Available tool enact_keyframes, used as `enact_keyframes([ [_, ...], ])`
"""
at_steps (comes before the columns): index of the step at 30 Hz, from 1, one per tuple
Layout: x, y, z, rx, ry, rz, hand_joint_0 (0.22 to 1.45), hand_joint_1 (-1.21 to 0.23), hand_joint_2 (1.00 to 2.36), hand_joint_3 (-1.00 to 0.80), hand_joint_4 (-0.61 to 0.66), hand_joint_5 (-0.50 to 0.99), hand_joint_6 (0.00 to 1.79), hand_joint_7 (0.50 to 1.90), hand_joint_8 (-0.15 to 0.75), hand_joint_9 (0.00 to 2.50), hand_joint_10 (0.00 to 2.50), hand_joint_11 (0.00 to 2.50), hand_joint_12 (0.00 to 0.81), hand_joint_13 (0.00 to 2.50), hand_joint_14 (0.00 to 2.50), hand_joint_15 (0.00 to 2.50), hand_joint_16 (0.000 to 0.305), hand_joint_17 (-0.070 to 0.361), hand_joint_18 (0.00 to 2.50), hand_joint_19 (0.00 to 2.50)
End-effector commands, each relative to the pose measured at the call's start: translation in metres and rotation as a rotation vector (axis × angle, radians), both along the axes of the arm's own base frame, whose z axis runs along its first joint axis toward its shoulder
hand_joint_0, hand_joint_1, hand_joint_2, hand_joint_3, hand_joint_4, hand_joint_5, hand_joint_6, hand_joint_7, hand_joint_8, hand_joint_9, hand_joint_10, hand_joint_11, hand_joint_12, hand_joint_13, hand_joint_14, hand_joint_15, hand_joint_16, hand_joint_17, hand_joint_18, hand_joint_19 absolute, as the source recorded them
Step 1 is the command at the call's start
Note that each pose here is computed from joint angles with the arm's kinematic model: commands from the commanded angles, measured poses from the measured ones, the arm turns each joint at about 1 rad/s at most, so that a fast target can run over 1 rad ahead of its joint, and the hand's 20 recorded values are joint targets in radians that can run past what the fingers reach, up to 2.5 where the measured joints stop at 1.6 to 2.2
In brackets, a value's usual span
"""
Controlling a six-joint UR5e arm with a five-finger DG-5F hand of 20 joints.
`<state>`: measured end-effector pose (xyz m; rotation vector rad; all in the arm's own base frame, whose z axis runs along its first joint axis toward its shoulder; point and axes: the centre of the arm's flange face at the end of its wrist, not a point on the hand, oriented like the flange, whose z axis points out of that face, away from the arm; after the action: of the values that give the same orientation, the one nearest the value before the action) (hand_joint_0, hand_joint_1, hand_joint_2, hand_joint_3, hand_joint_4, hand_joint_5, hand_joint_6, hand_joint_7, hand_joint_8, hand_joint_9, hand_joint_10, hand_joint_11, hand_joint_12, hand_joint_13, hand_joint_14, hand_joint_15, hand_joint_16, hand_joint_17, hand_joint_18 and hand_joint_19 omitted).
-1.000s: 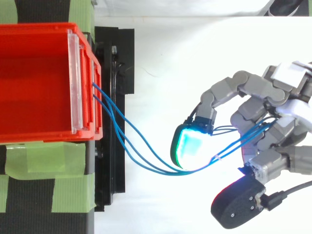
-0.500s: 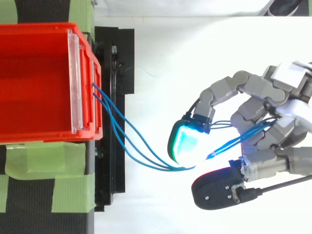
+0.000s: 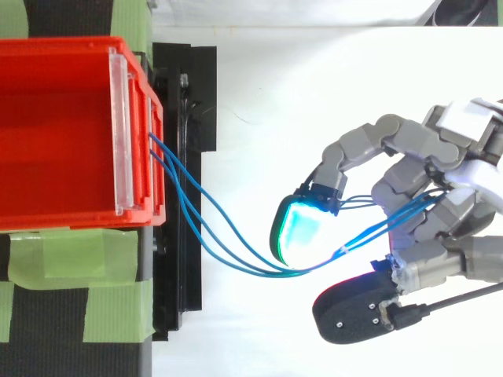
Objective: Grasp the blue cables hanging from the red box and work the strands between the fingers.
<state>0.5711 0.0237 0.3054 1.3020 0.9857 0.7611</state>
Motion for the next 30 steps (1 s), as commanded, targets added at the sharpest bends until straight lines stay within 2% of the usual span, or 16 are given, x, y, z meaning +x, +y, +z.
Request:
enact_keyframes([
  [1,0.0001,0.0003,0.0003,0.0,-0.001,0.0,0.94,-0.83,1.01,-0.38,0.3,-0.22,1.03,0.81,0.492,1.27,2.5,2.46,0.646,1.79,2.5,1.41,0.248,0.186,2.42,0.51],
  [3,0.0002,-0.0006,0.0003,0.0,-0.001,-0.001,0.96,-0.82,1.01,-0.19,0.32,-0.22,1.06,0.78,0.492,1.27,2.5,2.46,0.646,1.79,2.5,1.41,0.248,0.186,2.42,0.51],
  [10,0.0001,0.0003,0.0003,0.0,-0.001,0.0,0.97,-0.79,1.01,-0.21,0.33,-0.2,1.08,0.77,0.492,1.27,2.5,2.46,0.646,1.79,2.5,1.41,0.248,0.186,2.42,0.51],
  [11,0.0001,0.0003,0.0003,0.0,-0.001,0.0,0.96,-0.78,1.01,-0.24,0.33,-0.19,1.08,0.76,0.492,1.27,2.5,2.46,0.646,1.79,2.5,1.41,0.248,0.186,2.42,0.51],
  [13,0.0002,-0.0006,0.0003,0.0,-0.001,-0.001,0.88,-0.78,1.01,-0.44,0.31,-0.19,1.04,0.8,0.492,1.27,2.5,2.46,0.646,1.79,2.5,1.41,0.248,0.186,2.42,0.51],
  [15,0.0002,-0.0006,0.0003,-0.001,0.0,-0.001,0.82,-0.78,1.01,-0.71,0.31,-0.19,1.0,0.82,0.492,1.27,2.5,2.46,0.646,1.79,2.5,1.41,0.248,0.186,2.42,0.51],
  [17,0.0002,0.0004,0.0003,0.0,-0.001,0.002,0.8,-0.78,1.01,-0.76,0.31,-0.19,0.99,0.82,0.492,1.27,2.5,2.46,0.646,1.79,2.5,1.41,0.248,0.186,2.42,0.51],
  [19,0.0002,0.0004,0.0003,0.0,-0.001,0.002,0.8,-0.79,1.01,-0.74,0.31,-0.19,0.98,0.82,0.492,1.27,2.5,2.46,0.646,1.79,2.5,1.41,0.248,0.186,2.42,0.51],
  [21,-0.0002,0.0001,-0.0004,0.0,0.001,0.0,0.81,-0.8,1.01,-0.6,0.31,-0.2,0.96,0.84,0.492,1.27,2.5,2.46,0.646,1.79,2.5,1.41,0.248,0.186,2.42,0.51],
  [23,-0.0002,-0.0008,-0.0004,0.0,0.001,-0.001,0.81,-0.8,1.01,-0.55,0.31,-0.2,0.94,0.85,0.492,1.27,2.5,2.46,0.646,1.79,2.5,1.41,0.248,0.186,2.42,0.51],
  [25,-0.0002,0.0003,-0.0004,0.0,0.001,0.002,0.82,-0.8,1.01,-0.42,0.32,-0.2,0.95,0.83,0.492,1.27,2.5,2.46,0.646,1.79,2.5,1.41,0.248,0.186,2.42,0.51],
  [27,-0.0002,0.0001,-0.0004,0.0,0.001,0.0,0.89,-0.81,1.01,-0.23,0.35,-0.21,1.02,0.79,0.492,1.27,2.5,2.46,0.646,1.79,2.5,1.41,0.248,0.186,2.42,0.51],
  [30,-0.0002,0.0003,-0.0004,0.0,0.001,0.002,0.91,-0.81,1.01,-0.18,0.36,-0.21,1.03,0.77,0.492,1.27,2.5,2.46,0.646,1.79,2.5,1.41,0.248,0.186,2.42,0.51],
])
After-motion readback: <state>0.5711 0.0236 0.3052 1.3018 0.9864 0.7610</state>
